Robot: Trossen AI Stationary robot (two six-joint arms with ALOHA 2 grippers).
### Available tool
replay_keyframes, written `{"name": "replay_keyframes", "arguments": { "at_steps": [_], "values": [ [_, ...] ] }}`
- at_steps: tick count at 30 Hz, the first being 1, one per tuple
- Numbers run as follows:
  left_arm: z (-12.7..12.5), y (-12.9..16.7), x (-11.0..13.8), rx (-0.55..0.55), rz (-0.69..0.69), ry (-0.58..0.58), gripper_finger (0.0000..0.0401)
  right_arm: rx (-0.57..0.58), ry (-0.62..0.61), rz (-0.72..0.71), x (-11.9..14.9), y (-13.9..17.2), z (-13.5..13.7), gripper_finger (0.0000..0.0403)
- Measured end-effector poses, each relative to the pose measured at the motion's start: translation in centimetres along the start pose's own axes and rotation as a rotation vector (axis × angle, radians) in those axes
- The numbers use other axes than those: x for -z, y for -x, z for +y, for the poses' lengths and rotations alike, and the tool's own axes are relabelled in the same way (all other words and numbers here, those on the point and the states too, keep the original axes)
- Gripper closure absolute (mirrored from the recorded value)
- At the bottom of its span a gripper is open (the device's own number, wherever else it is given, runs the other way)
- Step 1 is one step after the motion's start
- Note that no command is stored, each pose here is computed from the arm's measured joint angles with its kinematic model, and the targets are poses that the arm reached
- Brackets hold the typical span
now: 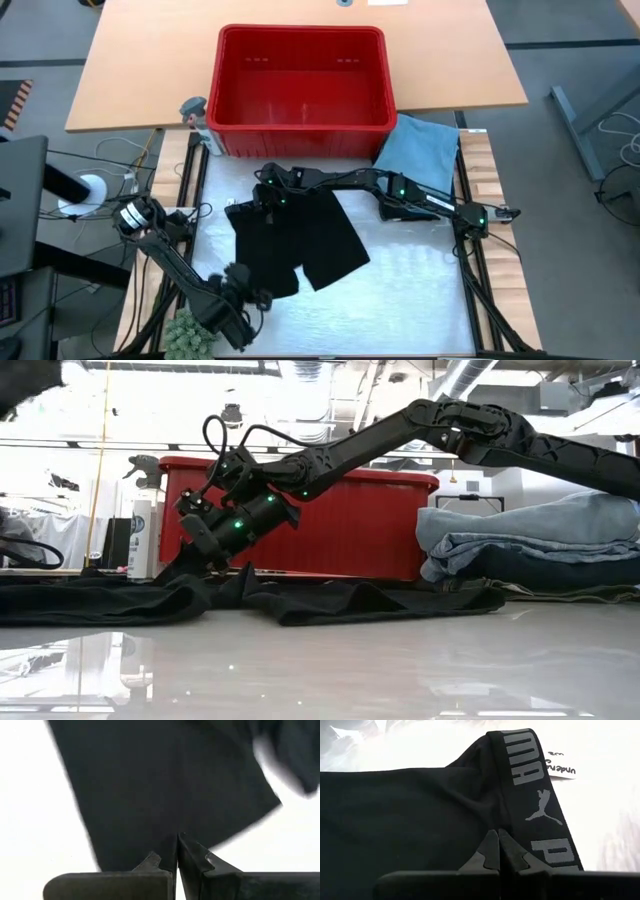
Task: Fold Laundry from Bin
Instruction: Fold the black boxer short
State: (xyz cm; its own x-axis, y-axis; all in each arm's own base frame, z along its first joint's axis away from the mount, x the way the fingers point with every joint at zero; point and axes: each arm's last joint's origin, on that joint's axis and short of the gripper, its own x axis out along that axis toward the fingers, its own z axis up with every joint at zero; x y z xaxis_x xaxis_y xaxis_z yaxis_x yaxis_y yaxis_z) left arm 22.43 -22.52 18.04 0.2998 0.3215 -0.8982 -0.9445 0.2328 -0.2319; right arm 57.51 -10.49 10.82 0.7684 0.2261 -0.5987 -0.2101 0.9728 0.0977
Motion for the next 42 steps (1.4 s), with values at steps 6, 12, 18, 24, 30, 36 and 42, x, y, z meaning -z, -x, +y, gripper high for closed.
{"name": "replay_keyframes", "arguments": {
  "at_steps": [6, 12, 18, 24, 30, 36, 42],
  "values": [
    [0.5, -0.5, -1.6, -0.072, -0.139, -0.093, 0.0401, -0.012, 0.000, 0.001, 0.0, 0.0, 0.1, 0.0386],
    [1.7, -3.6, -1.0, -0.042, -0.087, -0.077, 0.0401, -0.013, -0.001, 0.001, 0.0, 0.0, 0.1, 0.0386],
    [2.6, -5.1, -0.1, 0.019, -0.006, -0.057, 0.0401, -0.013, -0.005, 0.001, 0.1, 0.0, 0.0, 0.0386],
    [2.0, -5.3, 0.3, 0.097, 0.028, 0.018, 0.0401, -0.014, -0.004, 0.001, 0.1, 0.0, 0.0, 0.0386],
    [0.7, -4.8, 1.1, 0.180, 0.106, -0.002, 0.0401, -0.013, -0.010, -0.002, -0.1, 0.4, -0.5, 0.0381],
    [0.9, -4.9, 0.9, 0.159, 0.096, -0.015, 0.0401, -0.013, -0.018, -0.015, -1.5, 2.2, -0.7, 0.0355],
    [1.2, -3.9, -0.9, 0.154, -0.003, 0.009, 0.0401, -0.120, -0.013, 0.000, -3.0, 4.2, 0.1, 0.0350]
  ]
}}
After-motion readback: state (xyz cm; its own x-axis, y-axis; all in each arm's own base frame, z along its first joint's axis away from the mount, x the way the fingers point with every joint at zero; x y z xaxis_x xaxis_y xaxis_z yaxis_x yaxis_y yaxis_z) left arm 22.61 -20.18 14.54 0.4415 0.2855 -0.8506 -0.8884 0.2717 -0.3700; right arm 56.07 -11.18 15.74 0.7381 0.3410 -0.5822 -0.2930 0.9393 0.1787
